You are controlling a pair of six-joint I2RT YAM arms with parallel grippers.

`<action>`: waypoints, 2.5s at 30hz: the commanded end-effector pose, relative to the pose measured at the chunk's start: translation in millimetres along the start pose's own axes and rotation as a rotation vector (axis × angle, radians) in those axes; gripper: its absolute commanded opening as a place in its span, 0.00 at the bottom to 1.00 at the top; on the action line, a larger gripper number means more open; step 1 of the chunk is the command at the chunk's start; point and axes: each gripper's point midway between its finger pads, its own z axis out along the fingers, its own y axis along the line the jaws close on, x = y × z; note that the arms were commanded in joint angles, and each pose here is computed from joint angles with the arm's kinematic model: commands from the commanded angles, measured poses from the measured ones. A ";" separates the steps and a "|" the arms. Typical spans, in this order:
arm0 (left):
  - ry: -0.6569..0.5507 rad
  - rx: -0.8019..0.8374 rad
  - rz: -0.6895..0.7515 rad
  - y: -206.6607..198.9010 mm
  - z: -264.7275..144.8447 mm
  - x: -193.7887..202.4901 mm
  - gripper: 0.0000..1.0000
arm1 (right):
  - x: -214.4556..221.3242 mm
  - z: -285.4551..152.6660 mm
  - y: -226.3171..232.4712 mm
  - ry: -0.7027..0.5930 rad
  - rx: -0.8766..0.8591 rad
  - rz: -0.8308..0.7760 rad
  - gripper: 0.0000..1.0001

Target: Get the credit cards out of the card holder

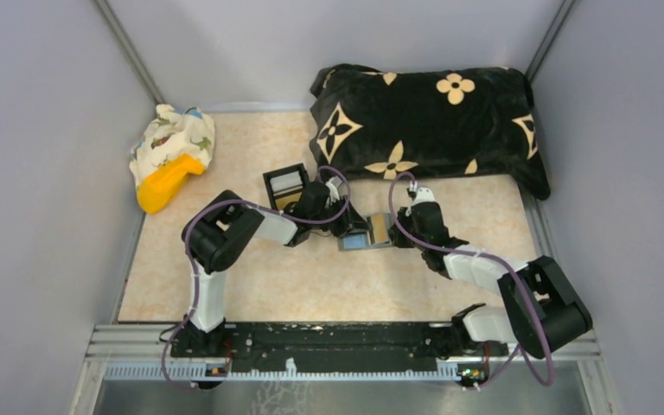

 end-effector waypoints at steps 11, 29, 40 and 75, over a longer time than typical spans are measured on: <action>0.034 -0.064 -0.006 25.5 2.8 10.8 0.37 | -40.5 -7.0 5.5 -0.126 0.035 -0.004 0.03; 0.039 -0.056 -0.013 25.1 2.7 11.6 0.36 | -26.4 5.1 19.3 -0.076 -0.045 0.000 0.03; 0.041 -0.053 -0.016 25.6 2.9 12.6 0.36 | 1.7 13.6 2.1 -0.027 0.001 0.038 0.03; 0.000 0.305 0.011 -43.6 -6.3 6.6 0.33 | 40.8 23.1 -1.6 0.051 -0.039 0.104 0.03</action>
